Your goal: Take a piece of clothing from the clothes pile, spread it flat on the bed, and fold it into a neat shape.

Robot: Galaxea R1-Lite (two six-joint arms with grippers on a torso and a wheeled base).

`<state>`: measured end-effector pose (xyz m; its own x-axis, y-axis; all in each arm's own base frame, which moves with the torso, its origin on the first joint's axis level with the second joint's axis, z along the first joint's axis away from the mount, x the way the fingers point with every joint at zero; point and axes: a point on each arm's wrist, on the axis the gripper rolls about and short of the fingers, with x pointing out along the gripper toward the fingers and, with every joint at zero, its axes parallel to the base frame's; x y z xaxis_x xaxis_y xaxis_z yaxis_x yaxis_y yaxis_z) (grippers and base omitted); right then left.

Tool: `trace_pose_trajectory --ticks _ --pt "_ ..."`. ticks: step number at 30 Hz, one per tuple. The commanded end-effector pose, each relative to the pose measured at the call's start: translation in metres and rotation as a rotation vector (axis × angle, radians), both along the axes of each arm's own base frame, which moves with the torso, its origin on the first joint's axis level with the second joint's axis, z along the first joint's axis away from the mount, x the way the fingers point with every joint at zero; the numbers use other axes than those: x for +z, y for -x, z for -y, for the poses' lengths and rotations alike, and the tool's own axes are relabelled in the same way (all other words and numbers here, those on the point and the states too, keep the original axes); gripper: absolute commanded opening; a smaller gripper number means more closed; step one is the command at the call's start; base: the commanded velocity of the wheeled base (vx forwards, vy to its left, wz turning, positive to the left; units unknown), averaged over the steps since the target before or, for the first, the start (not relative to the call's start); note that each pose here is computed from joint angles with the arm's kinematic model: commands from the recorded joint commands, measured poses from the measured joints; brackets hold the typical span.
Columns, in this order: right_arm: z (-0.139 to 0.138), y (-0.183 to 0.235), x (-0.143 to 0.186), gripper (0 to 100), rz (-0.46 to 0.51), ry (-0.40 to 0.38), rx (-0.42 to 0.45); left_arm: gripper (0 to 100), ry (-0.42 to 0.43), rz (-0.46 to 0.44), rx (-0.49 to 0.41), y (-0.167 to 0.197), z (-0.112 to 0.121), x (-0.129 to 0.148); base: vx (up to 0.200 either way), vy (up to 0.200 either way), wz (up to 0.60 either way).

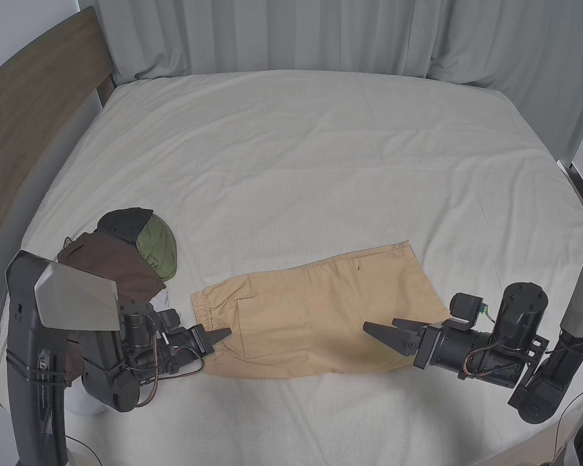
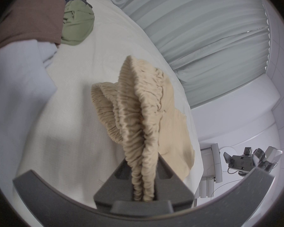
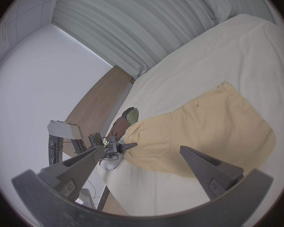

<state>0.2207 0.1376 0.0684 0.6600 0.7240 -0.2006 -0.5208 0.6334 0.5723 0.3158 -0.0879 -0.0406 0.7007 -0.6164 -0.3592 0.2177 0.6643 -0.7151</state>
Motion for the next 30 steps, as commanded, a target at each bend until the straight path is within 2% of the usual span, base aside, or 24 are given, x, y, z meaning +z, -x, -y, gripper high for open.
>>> trace_pose_trajectory --ticks 1,8,18,30 --pt "0.0 0.0 -0.001 100 -0.003 0.002 0.002 0 0.014 0.02 0.009 0.002 -0.01 0.013 0.0 0.0 0.0" --pt "-0.001 0.0 -0.004 100 -0.012 0.008 0.005 0 0.018 0.02 0.021 0.007 -0.025 0.02 0.0 0.0 0.0" --pt "-0.002 0.0 -0.005 100 -0.015 0.009 0.008 0 0.008 0.051 -0.013 0.012 -0.047 0.027 0.0 0.0 0.0" --pt "-0.002 0.0 -0.005 100 -0.017 0.011 0.008 0 0.024 0.052 0.003 0.017 -0.067 0.033 0.0 0.0 0.0"
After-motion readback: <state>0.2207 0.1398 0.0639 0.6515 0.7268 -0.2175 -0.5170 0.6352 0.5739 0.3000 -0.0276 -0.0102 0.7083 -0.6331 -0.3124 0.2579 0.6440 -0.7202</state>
